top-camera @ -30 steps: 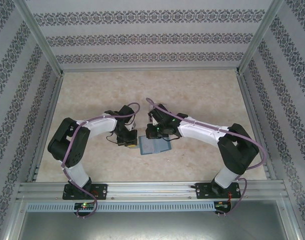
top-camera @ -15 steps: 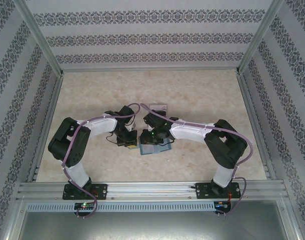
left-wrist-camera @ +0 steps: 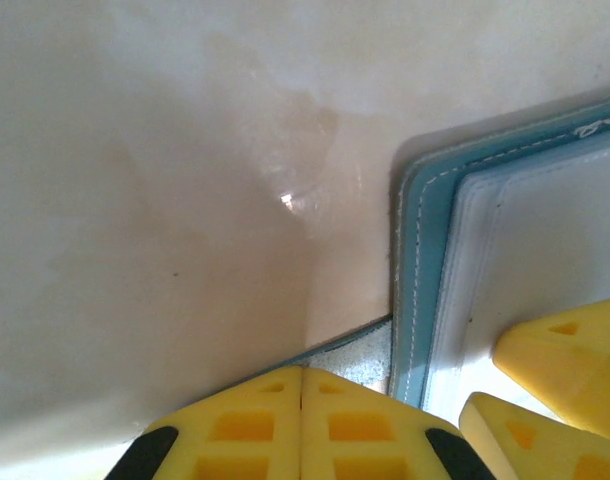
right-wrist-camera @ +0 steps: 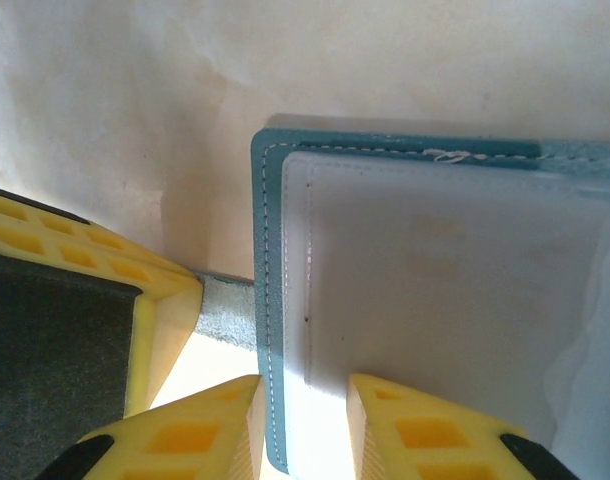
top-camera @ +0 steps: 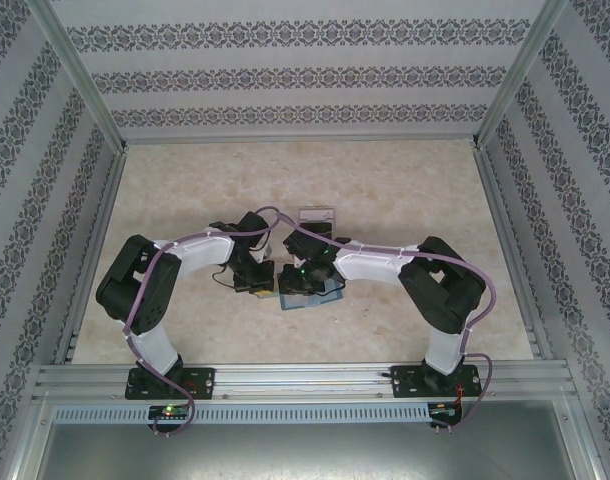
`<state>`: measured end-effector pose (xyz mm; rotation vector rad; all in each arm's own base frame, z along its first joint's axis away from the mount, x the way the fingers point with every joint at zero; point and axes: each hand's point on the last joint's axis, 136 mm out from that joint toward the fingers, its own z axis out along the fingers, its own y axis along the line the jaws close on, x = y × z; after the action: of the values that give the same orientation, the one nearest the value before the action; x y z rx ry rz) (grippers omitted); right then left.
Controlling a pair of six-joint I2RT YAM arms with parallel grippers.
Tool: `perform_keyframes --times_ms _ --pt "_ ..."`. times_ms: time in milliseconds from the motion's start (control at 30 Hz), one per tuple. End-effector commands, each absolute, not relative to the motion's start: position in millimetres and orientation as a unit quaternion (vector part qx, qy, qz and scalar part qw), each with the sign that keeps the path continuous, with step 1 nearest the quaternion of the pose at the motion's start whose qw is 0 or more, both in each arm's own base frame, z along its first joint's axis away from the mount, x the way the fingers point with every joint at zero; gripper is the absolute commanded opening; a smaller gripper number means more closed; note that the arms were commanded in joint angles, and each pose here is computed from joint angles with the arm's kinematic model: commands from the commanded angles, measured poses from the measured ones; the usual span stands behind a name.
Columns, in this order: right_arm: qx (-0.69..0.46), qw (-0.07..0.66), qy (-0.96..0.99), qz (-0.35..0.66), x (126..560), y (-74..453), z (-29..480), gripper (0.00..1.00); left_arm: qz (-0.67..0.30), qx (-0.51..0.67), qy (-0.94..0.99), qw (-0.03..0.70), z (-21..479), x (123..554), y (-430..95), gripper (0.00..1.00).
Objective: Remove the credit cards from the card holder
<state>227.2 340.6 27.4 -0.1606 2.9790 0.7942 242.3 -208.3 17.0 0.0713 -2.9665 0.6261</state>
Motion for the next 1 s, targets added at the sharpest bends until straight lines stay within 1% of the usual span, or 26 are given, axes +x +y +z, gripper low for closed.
perform_keyframes --times_ms 0,267,467,667,833,967 --pt "-0.055 0.017 0.976 0.209 223 330 15 0.29 0.186 0.015 -0.980 0.067 4 231 -201 0.06" --pt "-0.068 0.029 0.988 0.133 226 306 21 0.31 0.187 0.013 -0.980 0.069 2 232 -203 0.06" --pt "-0.089 0.045 0.992 0.075 228 294 28 0.35 0.188 0.014 -0.980 0.067 4 235 -205 0.06" --pt "-0.118 0.066 0.991 0.004 231 280 35 0.42 0.188 0.013 -0.980 0.069 2 235 -205 0.06" --pt "-0.134 0.081 0.987 -0.033 233 272 43 0.49 0.190 0.012 -0.979 0.072 2 235 -206 0.06" --pt "-0.136 0.089 0.985 -0.060 235 262 48 0.52 0.190 0.011 -0.979 0.071 3 235 -206 0.06"
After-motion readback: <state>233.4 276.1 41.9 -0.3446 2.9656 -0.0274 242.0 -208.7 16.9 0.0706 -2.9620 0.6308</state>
